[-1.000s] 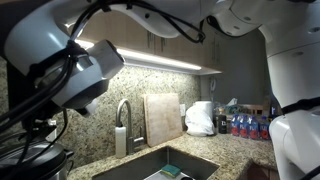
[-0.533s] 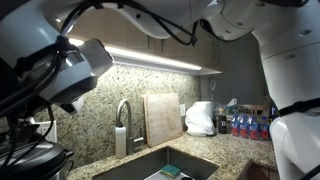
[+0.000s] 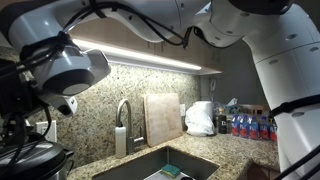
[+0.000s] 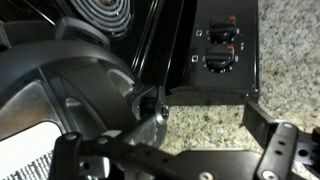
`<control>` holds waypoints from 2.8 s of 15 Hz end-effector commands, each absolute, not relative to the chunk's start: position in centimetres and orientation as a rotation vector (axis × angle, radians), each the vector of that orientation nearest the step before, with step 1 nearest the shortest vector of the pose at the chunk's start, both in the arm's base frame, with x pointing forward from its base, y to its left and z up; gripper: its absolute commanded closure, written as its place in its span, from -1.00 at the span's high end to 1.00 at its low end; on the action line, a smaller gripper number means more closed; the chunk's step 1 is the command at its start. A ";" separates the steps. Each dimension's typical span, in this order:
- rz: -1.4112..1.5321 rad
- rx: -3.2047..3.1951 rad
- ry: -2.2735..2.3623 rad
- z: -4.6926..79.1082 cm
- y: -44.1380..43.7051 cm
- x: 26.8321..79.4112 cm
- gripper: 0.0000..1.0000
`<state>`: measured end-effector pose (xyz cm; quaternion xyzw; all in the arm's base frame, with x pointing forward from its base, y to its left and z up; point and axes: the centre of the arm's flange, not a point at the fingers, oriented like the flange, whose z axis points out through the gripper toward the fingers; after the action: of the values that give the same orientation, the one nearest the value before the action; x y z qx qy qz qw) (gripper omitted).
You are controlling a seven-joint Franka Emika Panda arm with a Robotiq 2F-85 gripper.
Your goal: Open the cooker
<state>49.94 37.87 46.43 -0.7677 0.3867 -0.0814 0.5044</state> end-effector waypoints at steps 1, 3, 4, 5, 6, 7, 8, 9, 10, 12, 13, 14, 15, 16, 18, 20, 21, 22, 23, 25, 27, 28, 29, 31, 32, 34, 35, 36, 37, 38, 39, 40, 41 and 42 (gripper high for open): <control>-0.013 -1.897 0.768 47.0 34.9 47.0 1.00; 0.078 -1.929 0.734 47.7 34.5 46.0 1.00; 0.110 -1.946 0.730 47.8 34.2 45.5 1.00; 0.125 -1.966 0.741 47.6 33.6 45.1 1.00; 0.118 -1.974 0.748 47.7 32.8 44.6 1.00; 0.099 -1.981 0.760 47.7 32.0 44.2 1.00; 0.032 -1.979 0.752 47.9 31.3 44.0 1.00; -0.016 -1.993 0.753 47.8 30.9 43.8 1.00; -0.043 -2.010 0.759 47.7 30.8 43.8 1.00; 0.026 -2.016 0.732 47.7 30.6 43.5 1.00; 0.072 -2.021 0.702 47.7 30.6 43.1 1.00; 0.026 -2.005 0.725 47.4 31.4 44.5 1.00; 0.034 -2.006 0.720 47.5 31.5 44.4 1.00; 0.033 -2.005 0.721 47.5 31.5 44.5 1.00; 0.035 -2.004 0.724 47.4 31.4 44.6 1.00; 0.035 -2.004 0.726 47.3 31.4 44.6 1.00; 0.035 -2.004 0.725 47.3 31.4 44.6 1.00; 0.035 -2.004 0.725 47.3 31.4 44.6 1.00; 0.035 -2.004 0.725 47.3 31.4 44.6 1.00; 0.035 -2.004 0.725 47.3 31.4 44.6 1.00; -0.022 -1.992 0.757 46.9 31.4 45.0 1.00; -0.060 -1.979 0.765 46.4 31.4 45.6 1.00; -0.103 -1.972 0.779 46.2 31.3 46.2 1.00; -0.159 -1.977 0.809 45.5 31.4 47.3 1.00; -0.171 -1.973 0.807 45.1 31.5 47.8 1.00; -0.189 -1.990 0.774 44.5 32.3 48.9 1.00; -0.206 -1.989 0.747 44.4 32.8 49.3 1.00; -0.229 -1.981 0.716 44.4 33.3 49.9 1.00; -0.262 -1.973 0.699 44.4 33.8 50.4 1.00; -0.280 -1.966 0.681 44.4 34.3 50.8 1.00; -0.304 -1.964 0.666 44.7 34.7 51.2 1.00; -0.322 -1.961 0.655 44.8 35.0 51.5 1.00; -0.328 -1.962 0.650 44.5 35.3 52.0 1.00; -0.325 -1.969 0.650 44.1 35.6 52.4 0.50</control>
<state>51.23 34.33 45.41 -0.8174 0.2763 -0.1165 0.4918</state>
